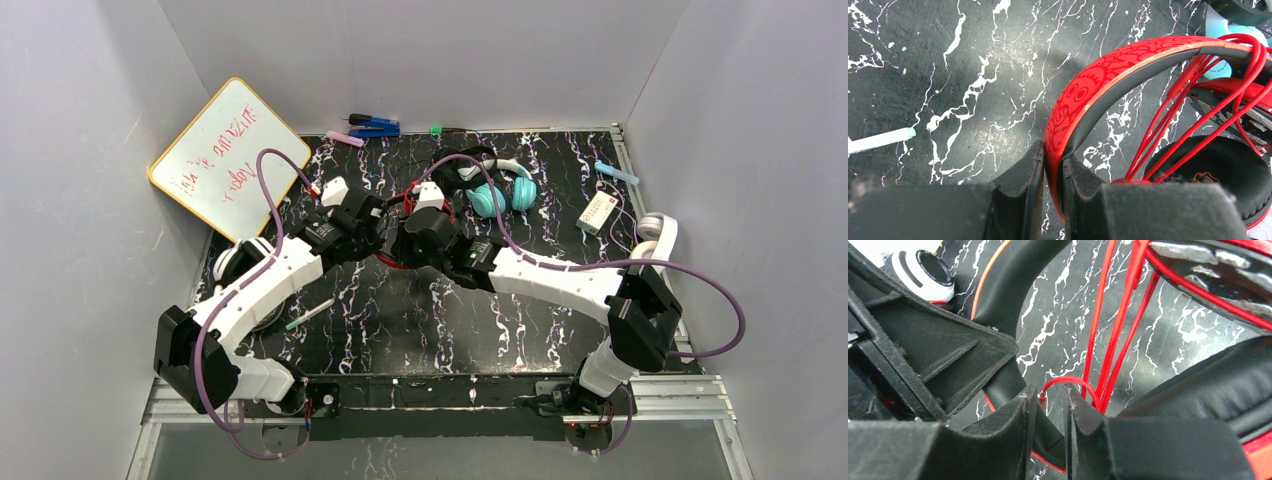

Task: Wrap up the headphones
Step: Wrap the headphones cable around the headphones, then place the headphones at the center of the board.

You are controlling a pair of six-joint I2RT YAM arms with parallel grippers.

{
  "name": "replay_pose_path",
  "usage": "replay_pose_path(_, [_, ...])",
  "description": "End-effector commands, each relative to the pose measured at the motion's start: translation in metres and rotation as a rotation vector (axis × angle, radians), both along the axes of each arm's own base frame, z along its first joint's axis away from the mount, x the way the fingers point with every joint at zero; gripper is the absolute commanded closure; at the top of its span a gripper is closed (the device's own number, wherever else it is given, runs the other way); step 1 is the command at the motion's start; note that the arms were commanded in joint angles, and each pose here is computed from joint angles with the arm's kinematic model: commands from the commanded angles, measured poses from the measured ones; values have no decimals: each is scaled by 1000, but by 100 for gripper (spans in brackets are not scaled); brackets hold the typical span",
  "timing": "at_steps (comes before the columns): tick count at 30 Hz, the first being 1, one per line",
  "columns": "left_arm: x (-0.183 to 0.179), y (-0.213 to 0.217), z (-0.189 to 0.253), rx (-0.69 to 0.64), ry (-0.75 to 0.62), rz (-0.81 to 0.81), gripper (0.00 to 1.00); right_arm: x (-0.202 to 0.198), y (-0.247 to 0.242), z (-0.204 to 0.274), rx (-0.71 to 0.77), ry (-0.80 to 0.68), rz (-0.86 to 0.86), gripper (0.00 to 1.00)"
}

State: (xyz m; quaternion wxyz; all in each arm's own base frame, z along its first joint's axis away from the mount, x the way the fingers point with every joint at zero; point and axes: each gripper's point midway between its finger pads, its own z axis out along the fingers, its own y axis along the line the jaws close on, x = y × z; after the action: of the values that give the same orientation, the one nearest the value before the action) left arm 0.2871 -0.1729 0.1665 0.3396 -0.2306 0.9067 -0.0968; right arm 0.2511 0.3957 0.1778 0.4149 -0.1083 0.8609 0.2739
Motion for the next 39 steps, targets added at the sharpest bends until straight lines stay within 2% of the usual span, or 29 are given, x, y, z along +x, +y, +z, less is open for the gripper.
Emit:
replay_pose_path(1, [13, -13, 30, -99, -100, 21, 100, -16, 3, 18, 31, 79, 37, 62])
replay_pose_path(3, [14, -11, 28, -92, -98, 30, 100, -18, 0, 18, 17, 105, 26, 59])
replay_pose_path(10, [16, -6, 17, -64, -83, 64, 100, -26, -10, 25, 19, 175, -22, 60])
replay_pose_path(15, [17, -7, 14, -59, -77, 67, 100, -38, -6, 36, 64, 201, 32, 59])
replay_pose_path(31, [10, -5, 7, -46, -51, 53, 100, -29, -3, 77, 129, 91, 224, 62])
replay_pose_path(39, [7, -2, 0, -33, -36, 57, 100, -18, -23, 108, 154, 19, 229, 62])
